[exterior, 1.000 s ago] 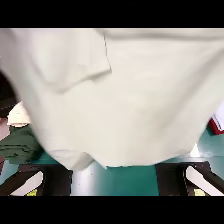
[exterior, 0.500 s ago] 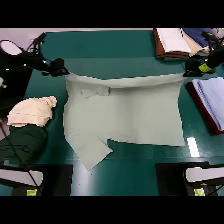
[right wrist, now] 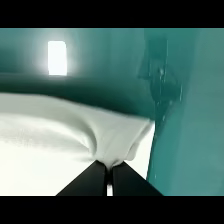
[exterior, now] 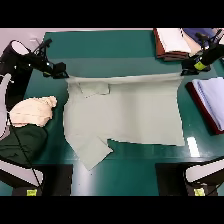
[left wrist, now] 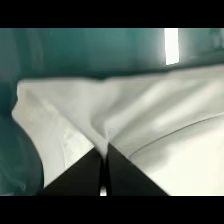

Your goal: Fold the shirts.

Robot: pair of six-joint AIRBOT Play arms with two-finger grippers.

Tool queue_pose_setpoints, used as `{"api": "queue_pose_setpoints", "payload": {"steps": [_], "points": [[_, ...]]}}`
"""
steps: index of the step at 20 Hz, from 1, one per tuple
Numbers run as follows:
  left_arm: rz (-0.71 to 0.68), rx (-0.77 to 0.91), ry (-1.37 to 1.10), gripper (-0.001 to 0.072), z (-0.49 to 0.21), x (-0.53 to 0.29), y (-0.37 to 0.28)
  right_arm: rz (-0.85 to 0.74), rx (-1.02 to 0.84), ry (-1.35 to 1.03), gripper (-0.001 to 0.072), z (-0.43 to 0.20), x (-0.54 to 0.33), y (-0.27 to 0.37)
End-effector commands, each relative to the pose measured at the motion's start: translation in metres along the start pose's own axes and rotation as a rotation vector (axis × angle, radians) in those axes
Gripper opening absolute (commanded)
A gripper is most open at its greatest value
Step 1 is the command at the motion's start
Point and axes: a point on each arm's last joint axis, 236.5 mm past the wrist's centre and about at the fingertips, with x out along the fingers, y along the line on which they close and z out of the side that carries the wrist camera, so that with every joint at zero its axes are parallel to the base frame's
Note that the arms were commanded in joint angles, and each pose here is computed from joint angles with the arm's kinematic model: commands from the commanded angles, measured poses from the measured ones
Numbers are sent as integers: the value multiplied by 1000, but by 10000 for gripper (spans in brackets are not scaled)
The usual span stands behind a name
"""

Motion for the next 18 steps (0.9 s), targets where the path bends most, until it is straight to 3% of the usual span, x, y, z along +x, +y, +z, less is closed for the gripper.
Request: {"api": "queue_pose_setpoints", "payload": {"steps": [1, 5, 6, 7, 8, 9, 12, 18], "points": [[21, -8, 168, 24, -50, 22, 16, -21, 5, 69, 15, -32, 20, -7], [16, -37, 254, 26, -90, 56, 15, -15, 37, 85, 20, -58, 49, -9], [15, -37, 266, 40, -94, 58, 14, 9, 46, 85, 112, -61, 51, -4], [15, -51, 262, 319, -93, 56, 13, 32, 59, 75, 292, -59, 49, 0], [20, -78, 255, 516, -90, 51, 11, 51, 74, 59, 318, -58, 42, 1], [22, -95, 240, 419, -87, 40, 8, 60, 82, 45, 318, -59, 30, 1], [102, -67, 188, 420, -98, 0, 8, 62, 82, 25, 318, -75, -10, -3], [142, -183, 265, 446, -242, -19, 6, 54, 89, -46, 318, -122, -39, 2]]}}
